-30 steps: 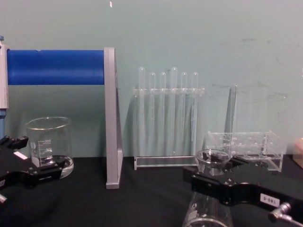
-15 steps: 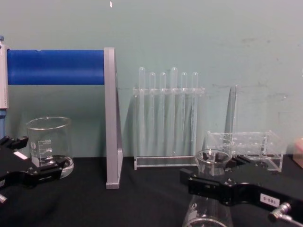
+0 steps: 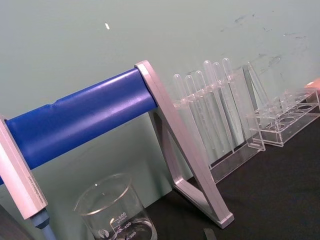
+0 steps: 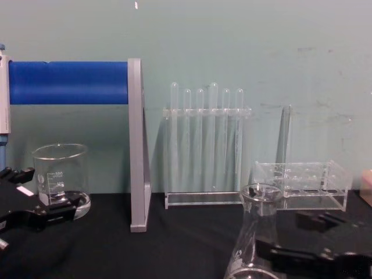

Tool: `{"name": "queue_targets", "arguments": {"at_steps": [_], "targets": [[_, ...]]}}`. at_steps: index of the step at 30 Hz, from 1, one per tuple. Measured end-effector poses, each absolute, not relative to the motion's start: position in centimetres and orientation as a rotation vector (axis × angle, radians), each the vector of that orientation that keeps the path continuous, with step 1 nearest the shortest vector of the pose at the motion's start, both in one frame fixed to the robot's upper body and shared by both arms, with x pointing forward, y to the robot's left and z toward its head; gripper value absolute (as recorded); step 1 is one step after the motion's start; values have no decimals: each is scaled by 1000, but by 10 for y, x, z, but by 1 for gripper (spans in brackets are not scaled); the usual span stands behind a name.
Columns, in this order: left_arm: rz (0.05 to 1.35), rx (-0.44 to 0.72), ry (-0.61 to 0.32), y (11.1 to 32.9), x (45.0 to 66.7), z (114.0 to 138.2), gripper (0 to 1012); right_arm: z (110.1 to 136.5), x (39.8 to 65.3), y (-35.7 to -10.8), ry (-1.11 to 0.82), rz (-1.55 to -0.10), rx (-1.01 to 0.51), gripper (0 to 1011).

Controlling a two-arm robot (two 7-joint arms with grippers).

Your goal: Grasp the erlenmeyer flask with one hand, shake it three times, then place it back.

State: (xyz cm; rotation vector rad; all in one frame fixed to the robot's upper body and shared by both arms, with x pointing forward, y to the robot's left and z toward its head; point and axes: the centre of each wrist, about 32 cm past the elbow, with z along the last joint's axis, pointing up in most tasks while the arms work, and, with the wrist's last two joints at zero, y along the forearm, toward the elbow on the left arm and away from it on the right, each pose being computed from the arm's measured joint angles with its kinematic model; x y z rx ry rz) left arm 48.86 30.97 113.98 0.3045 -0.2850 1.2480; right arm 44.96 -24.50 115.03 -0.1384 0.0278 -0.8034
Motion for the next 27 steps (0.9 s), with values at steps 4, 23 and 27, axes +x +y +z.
{"name": "queue_targets", "arguments": {"at_steps": [4,23,27], "targets": [[1248,305,-285,310,489,1140,1001,1154,437,-261,28,-807,-152,1000],[1248,304,-285,310,489,1140,1001,1156,447,-288,-107,-1145,-181,1000],[1248,305,-285,310,489,1140,1001,1149,462,-279,-193,-1219,-191,1000]]}}
